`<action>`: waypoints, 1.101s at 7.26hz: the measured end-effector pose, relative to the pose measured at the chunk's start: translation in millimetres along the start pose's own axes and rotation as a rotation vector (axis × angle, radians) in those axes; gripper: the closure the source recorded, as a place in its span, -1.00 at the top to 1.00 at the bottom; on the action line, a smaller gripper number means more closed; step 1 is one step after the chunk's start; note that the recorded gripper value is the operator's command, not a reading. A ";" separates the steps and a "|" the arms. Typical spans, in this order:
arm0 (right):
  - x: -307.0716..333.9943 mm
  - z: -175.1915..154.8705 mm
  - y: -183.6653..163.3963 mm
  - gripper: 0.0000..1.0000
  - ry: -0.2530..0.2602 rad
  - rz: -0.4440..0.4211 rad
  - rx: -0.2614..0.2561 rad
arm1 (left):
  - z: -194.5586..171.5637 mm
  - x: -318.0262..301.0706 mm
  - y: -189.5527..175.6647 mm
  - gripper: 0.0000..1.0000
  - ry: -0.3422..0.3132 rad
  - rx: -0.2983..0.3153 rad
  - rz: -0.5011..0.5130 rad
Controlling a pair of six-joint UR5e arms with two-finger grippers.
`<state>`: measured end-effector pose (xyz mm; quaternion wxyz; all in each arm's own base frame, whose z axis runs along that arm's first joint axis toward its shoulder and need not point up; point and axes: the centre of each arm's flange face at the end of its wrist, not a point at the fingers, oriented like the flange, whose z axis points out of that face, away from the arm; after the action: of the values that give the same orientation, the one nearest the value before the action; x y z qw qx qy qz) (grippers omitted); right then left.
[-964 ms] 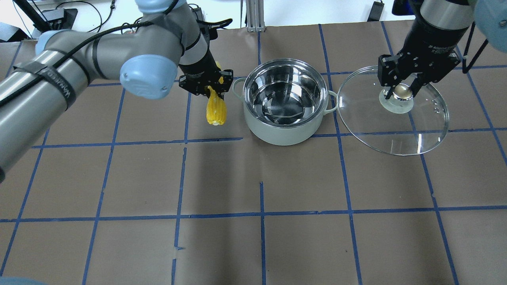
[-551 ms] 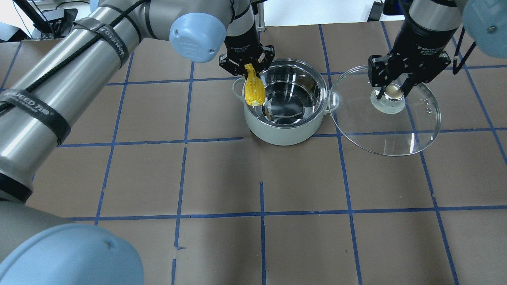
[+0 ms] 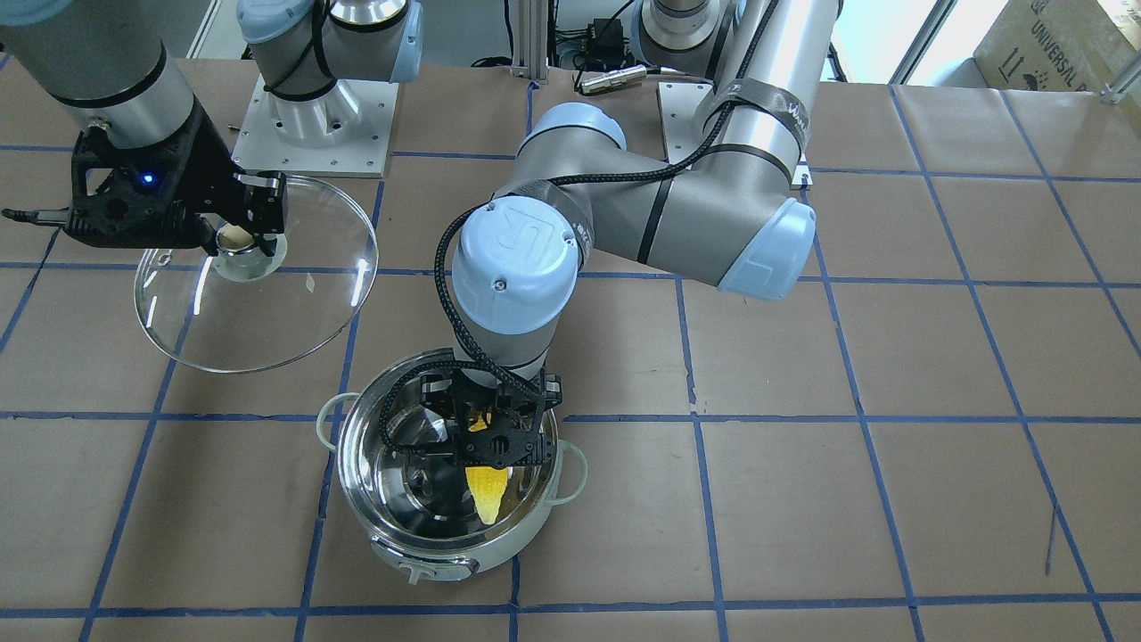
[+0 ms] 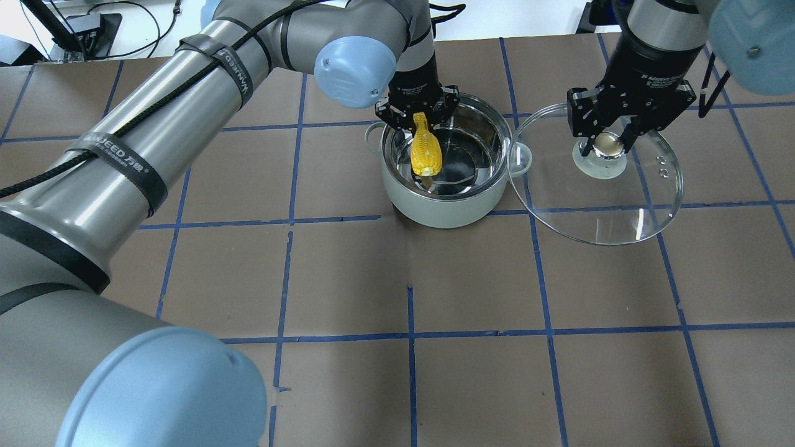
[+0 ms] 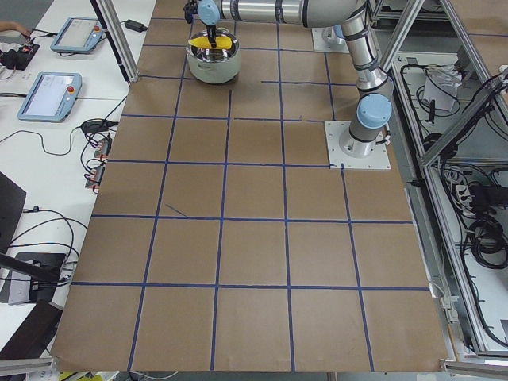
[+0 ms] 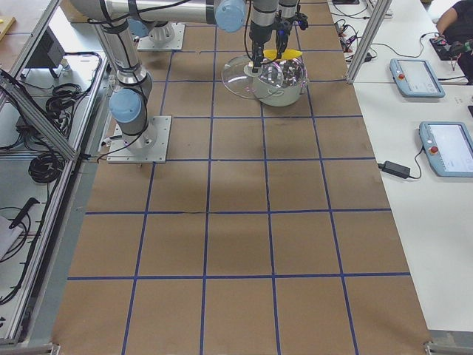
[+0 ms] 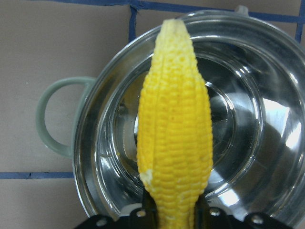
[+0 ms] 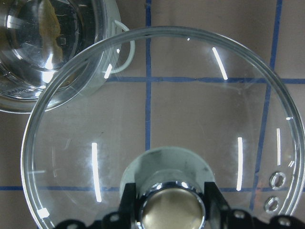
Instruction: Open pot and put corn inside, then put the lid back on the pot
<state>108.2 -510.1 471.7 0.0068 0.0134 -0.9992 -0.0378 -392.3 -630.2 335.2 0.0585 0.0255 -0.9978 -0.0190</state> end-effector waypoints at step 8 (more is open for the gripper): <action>-0.4 1.8 -1.8 -0.35 0.001 -0.009 0.001 | -13.9 -21.8 -5.7 1.00 -0.004 0.007 0.018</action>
<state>108.6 -511.7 469.8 0.0073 0.0178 -0.9991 -0.0373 -368.8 -635.2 346.3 0.0564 0.0165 -0.9982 -0.0150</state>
